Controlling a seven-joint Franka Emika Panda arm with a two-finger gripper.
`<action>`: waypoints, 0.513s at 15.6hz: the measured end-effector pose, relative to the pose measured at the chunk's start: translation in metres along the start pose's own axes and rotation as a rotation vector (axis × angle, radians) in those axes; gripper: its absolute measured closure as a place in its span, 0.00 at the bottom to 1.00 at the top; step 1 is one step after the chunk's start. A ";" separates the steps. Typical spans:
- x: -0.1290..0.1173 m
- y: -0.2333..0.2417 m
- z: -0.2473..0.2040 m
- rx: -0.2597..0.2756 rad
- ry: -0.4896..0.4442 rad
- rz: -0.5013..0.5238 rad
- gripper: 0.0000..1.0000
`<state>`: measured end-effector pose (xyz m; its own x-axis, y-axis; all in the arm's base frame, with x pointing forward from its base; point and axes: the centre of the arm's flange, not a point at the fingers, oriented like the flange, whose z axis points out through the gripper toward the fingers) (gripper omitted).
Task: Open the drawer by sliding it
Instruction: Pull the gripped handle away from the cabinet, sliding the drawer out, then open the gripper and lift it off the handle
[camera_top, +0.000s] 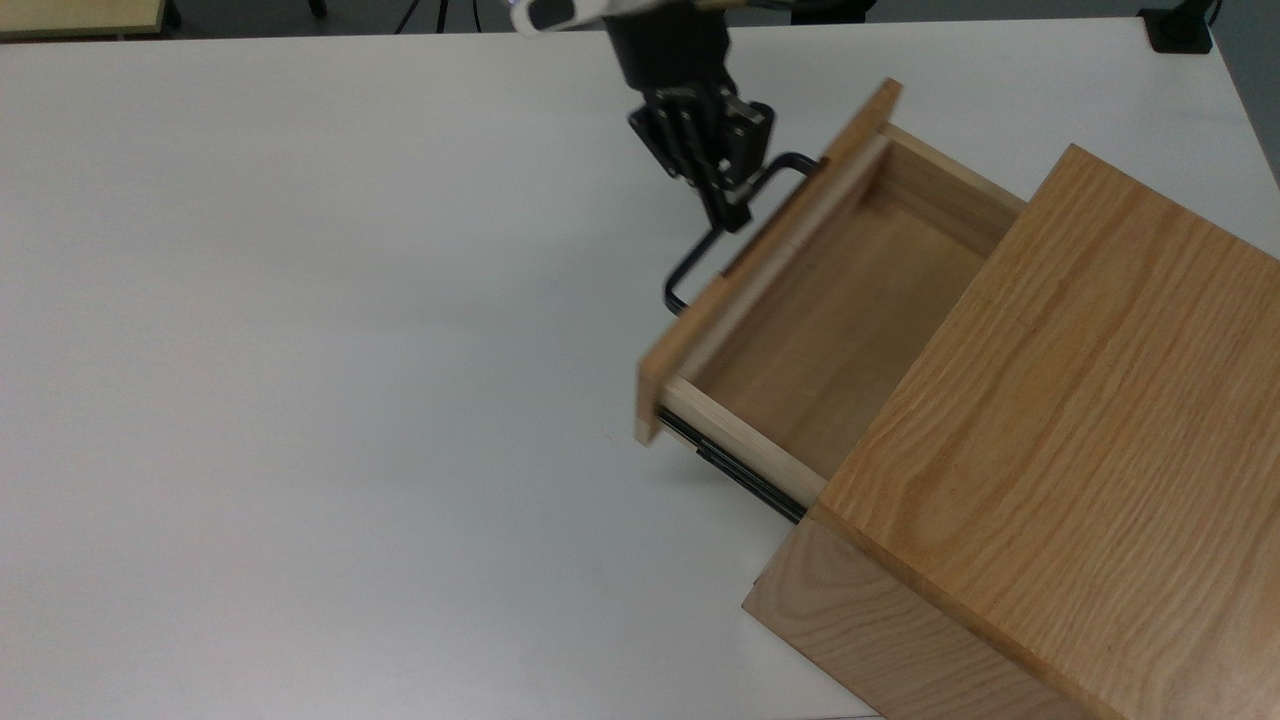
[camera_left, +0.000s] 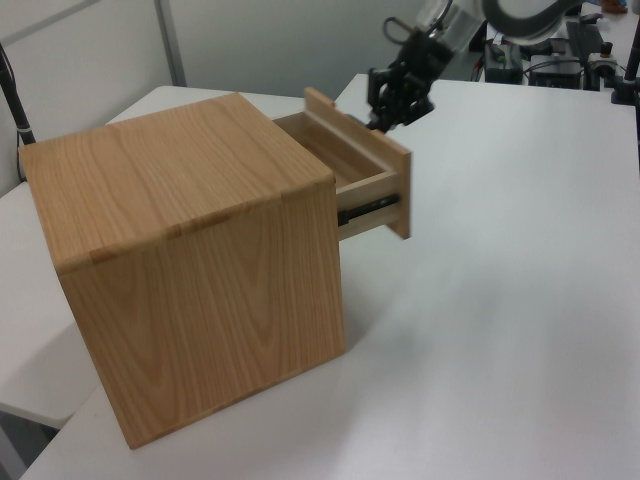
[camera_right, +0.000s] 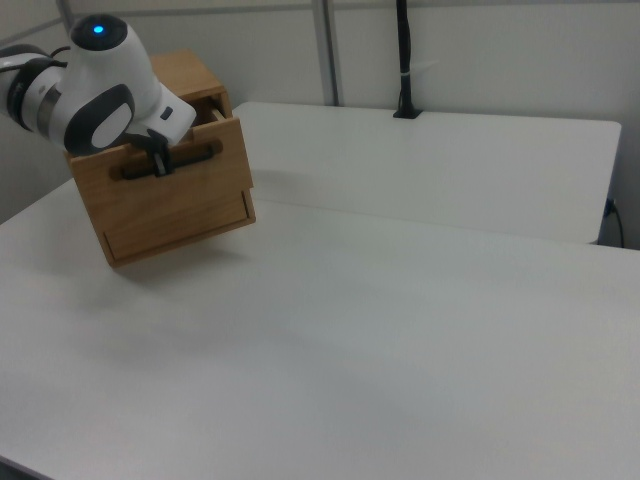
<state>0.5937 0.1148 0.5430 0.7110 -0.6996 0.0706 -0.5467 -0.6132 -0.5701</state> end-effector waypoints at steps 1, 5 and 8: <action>0.005 0.009 -0.009 -0.022 -0.015 0.002 0.85; 0.024 0.039 -0.035 -0.081 -0.059 -0.013 0.85; 0.033 0.052 -0.046 -0.103 -0.076 -0.019 0.85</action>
<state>0.5689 0.0429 0.5534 0.7508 -0.6603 0.0161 -0.5727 -0.6630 -0.4822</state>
